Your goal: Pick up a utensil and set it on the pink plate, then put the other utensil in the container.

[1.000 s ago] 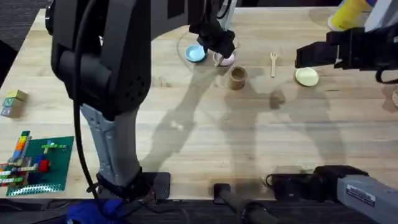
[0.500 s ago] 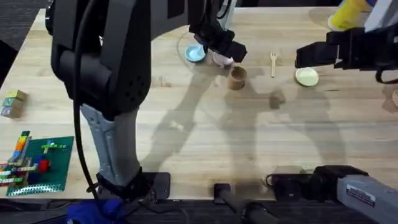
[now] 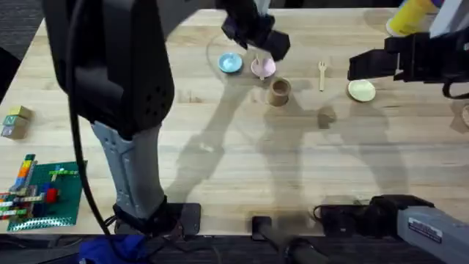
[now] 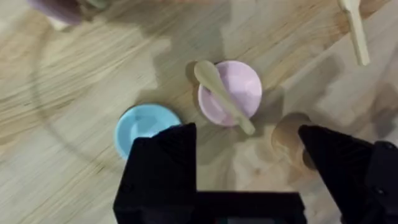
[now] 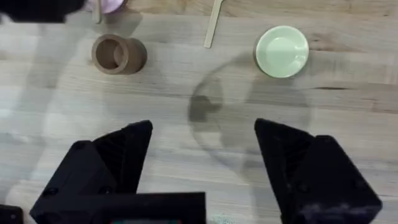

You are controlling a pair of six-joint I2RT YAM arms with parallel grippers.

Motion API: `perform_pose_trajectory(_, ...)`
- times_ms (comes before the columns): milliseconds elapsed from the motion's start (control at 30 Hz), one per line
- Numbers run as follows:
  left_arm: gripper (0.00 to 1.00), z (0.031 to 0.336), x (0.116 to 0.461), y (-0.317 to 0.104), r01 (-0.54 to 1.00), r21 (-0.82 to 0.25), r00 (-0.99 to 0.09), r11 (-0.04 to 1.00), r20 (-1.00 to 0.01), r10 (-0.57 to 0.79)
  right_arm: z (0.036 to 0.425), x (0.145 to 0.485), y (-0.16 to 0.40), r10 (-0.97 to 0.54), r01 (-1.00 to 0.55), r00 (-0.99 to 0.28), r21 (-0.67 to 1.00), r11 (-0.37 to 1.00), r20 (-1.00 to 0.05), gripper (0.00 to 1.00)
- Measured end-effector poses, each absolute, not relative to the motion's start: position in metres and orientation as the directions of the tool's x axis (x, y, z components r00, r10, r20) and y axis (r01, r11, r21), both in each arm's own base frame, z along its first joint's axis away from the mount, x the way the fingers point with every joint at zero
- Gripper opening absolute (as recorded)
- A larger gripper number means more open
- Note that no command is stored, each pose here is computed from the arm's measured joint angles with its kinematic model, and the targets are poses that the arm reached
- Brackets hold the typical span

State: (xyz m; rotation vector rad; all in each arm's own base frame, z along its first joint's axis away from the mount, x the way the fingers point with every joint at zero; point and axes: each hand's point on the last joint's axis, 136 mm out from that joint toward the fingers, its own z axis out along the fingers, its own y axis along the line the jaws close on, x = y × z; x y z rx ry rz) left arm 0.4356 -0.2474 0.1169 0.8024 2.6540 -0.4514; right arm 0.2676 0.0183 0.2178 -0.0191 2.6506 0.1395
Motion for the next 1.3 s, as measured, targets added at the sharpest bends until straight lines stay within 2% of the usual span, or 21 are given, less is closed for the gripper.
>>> perform_pose_trajectory(300,0.997,0.162,0.421,-0.228,0.634,-0.169,-0.747,0.754,-0.387,0.541,0.218,0.267,0.018,0.011,-0.038,-0.885,0.096,0.995,-0.466,0.998)
perform_pose_trajectory(467,0.997,0.202,0.409,-0.212,0.657,-0.16,-0.715,0.737,-0.442,0.541,0.218,0.267,0.018,0.011,-0.038,-0.885,0.096,0.995,-0.466,0.998)
perform_pose_trajectory(633,0.997,0.239,0.399,-0.179,0.649,-0.159,-0.691,0.744,-0.533,0.489,0.218,0.267,0.018,0.011,-0.038,-0.885,0.096,0.995,-0.465,0.997)
perform_pose_trajectory(733,0.997,0.241,0.385,-0.16,0.65,-0.167,-0.681,0.742,-0.561,0.47,0.218,0.267,0.018,0.011,-0.038,-0.885,0.096,0.995,-0.465,0.998)
perform_pose_trajectory(900,0.997,0.228,0.347,-0.145,0.68,-0.204,-0.668,0.704,-0.57,0.479,0.218,0.269,0.018,0.011,-0.038,-0.881,0.095,0.995,-0.472,0.998)
perform_pose_trajectory(1200,0.996,0.209,0.288,-0.111,0.779,-0.318,-0.609,0.541,-0.592,0.528,0.221,0.274,0.018,0.011,-0.041,-0.87,0.094,0.995,-0.493,0.997)
perform_pose_trajectory(1300,0.995,0.209,0.276,-0.099,0.843,-0.299,-0.522,0.448,-0.657,0.544,0.222,0.276,0.018,0.011,-0.042,-0.865,0.094,0.995,-0.502,0.998)
